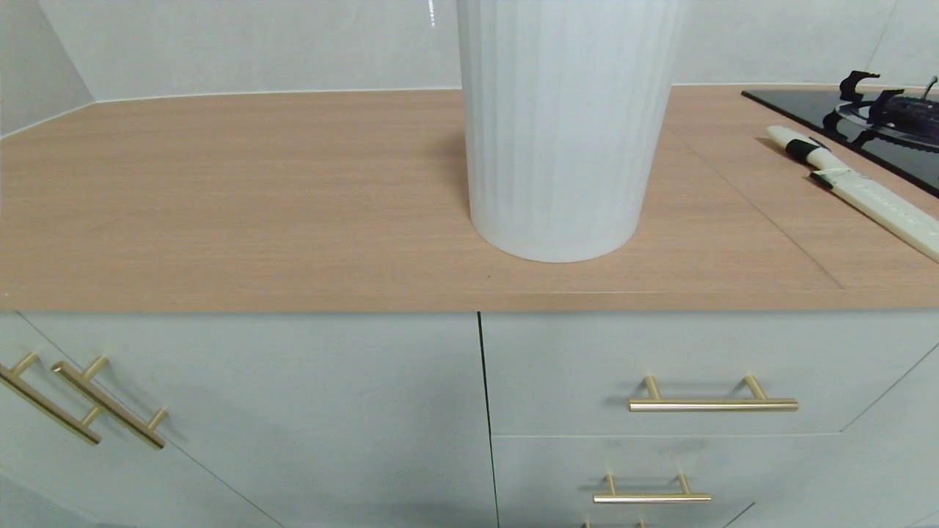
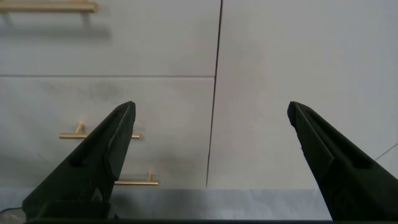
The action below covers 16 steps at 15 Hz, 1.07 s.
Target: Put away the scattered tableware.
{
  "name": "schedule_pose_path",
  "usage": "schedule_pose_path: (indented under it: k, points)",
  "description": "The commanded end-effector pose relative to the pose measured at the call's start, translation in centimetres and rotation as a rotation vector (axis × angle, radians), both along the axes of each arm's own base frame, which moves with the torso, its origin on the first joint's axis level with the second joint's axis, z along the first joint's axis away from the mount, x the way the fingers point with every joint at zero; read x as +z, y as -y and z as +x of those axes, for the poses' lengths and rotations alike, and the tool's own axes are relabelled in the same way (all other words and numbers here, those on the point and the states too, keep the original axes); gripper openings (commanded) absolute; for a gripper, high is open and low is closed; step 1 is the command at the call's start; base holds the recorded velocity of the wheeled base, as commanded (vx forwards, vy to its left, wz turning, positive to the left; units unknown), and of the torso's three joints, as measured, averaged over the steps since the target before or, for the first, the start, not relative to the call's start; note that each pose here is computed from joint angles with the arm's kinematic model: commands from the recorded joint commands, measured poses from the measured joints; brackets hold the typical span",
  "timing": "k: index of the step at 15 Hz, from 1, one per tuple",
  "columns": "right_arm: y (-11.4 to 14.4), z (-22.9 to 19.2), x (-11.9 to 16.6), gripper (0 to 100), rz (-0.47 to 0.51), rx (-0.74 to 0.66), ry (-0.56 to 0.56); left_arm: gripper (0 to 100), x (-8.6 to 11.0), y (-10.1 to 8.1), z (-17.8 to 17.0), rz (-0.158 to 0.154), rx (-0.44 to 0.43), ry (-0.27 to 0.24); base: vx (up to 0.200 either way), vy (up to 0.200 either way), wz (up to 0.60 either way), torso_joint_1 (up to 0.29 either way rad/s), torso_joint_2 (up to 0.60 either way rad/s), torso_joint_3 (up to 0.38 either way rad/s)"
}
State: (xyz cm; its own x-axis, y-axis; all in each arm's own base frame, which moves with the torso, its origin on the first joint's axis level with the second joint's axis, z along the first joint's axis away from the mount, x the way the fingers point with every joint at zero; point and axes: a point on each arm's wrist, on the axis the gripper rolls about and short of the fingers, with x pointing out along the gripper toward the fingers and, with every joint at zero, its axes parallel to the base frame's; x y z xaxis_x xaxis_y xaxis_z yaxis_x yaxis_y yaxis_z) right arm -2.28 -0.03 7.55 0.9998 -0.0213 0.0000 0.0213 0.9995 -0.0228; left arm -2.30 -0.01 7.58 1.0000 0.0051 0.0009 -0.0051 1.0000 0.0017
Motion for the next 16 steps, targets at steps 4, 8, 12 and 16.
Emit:
schedule_pose_path:
  k: [4,8,12,16]
  points:
    - [0.0,0.01,0.0,100,0.0,0.0,-0.002,100,0.0,0.0,0.01,0.0,0.001,-0.001,0.0,0.0,0.0,0.169,-0.4,-0.253]
    - [0.0,0.01,0.0,100,0.0,-0.002,-0.002,100,0.0,0.0,0.01,0.0,0.001,-0.001,0.0,0.0,0.0,0.107,-0.53,-0.253]
    - [0.0,0.01,0.0,100,0.0,0.0,-0.002,100,0.0,0.0,0.01,0.0,0.001,-0.001,0.0,0.0,0.0,0.315,-0.47,-0.26]
    - [0.0,0.01,0.0,100,0.0,0.0,-0.002,100,0.0,0.0,0.01,0.0,0.001,-0.001,0.0,0.0,0.0,0.244,-0.49,-0.261]
